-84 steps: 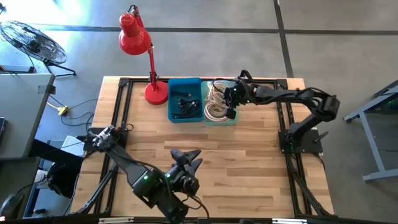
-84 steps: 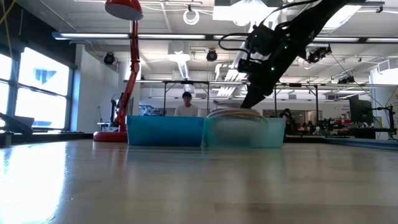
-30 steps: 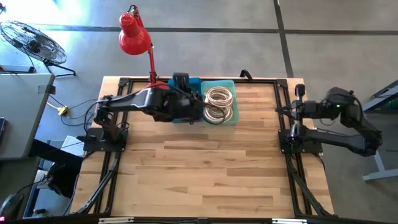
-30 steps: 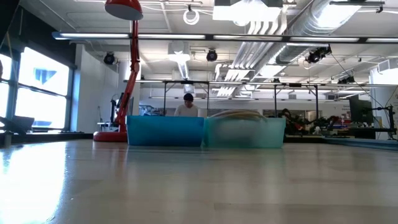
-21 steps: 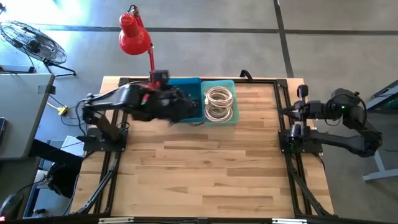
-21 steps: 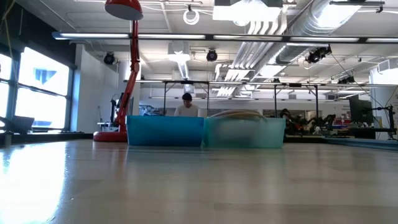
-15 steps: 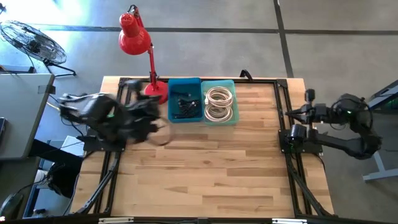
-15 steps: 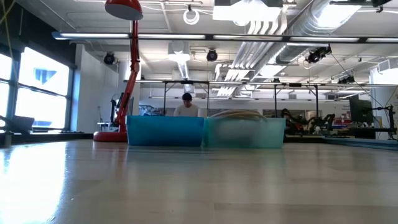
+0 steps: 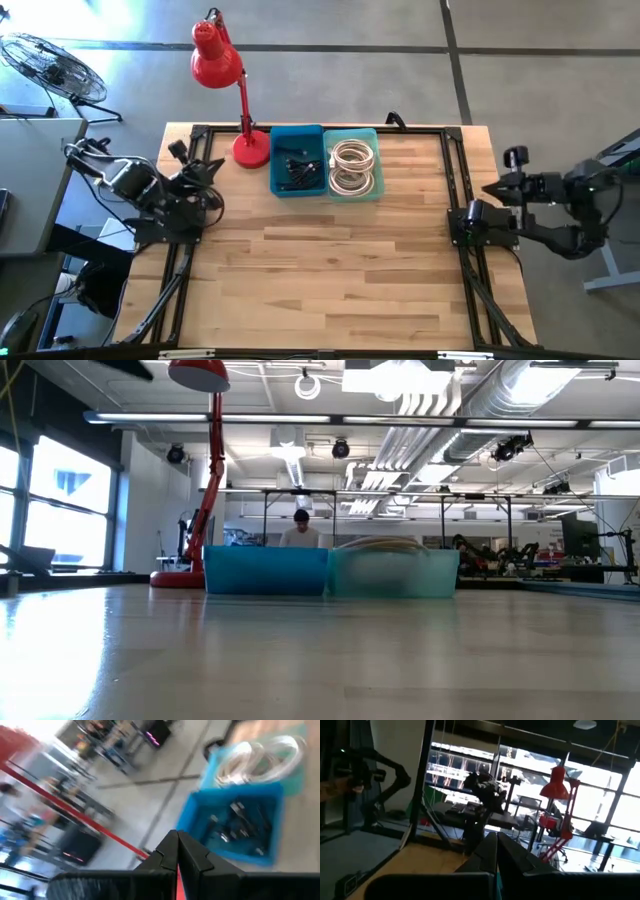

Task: Pick & Place USB Port
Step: Return to Home Position

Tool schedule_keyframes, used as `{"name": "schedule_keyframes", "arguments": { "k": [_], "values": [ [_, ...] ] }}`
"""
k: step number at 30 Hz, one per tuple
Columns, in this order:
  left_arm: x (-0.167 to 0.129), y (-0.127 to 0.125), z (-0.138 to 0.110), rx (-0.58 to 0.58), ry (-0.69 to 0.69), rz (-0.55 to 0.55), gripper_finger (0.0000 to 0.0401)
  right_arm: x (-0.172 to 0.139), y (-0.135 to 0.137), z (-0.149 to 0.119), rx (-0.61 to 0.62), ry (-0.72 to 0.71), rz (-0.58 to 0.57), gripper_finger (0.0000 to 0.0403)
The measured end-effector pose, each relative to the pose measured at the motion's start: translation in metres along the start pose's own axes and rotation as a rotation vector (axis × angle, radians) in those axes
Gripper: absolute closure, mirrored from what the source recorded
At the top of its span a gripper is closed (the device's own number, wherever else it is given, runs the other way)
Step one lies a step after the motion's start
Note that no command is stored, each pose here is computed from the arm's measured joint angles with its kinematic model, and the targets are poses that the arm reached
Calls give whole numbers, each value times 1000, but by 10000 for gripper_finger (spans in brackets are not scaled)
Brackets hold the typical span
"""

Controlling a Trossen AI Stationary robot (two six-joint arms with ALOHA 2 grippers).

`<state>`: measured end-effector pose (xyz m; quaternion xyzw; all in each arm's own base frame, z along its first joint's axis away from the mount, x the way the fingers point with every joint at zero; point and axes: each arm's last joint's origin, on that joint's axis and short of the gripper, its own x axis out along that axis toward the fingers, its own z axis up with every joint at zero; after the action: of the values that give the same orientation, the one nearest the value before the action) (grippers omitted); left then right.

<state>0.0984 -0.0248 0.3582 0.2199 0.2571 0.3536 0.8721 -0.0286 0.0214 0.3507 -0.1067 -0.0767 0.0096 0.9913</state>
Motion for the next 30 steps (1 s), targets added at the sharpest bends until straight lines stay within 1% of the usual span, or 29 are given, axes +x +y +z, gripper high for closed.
{"name": "schedule_keyframes", "arguments": {
  "k": [2,4,6,9,11,16,20,23,26,30],
  "values": [
    [5,-8,-21,-28,6,-45,401,8,-2,-5,-8,-21,14,403],
    [10,-16,-42,-59,5,-82,401,19,-4,-19,6,13,30,403],
    [15,-24,-60,-69,-6,-97,401,31,-6,-32,22,8,44,403],
    [21,-34,-83,-91,-41,-122,401,51,-8,-55,36,-41,116,403],
    [24,-40,-92,-107,-77,-171,401,63,-10,-74,52,-53,113,403],
    [27,-50,-102,-137,-215,-288,401,78,-11,-106,42,-95,100,403],
    [30,-64,-107,-68,-339,-380,401,82,-11,-119,61,-63,84,403],
    [33,-78,-114,-14,-425,-471,401,83,-11,-123,73,-47,82,403],
    [35,-92,-119,25,-553,-583,401,84,-11,-129,82,-31,74,403],
    [32,-102,-119,63,-746,-732,401,90,-13,-144,128,40,-18,403]
  ]
}}
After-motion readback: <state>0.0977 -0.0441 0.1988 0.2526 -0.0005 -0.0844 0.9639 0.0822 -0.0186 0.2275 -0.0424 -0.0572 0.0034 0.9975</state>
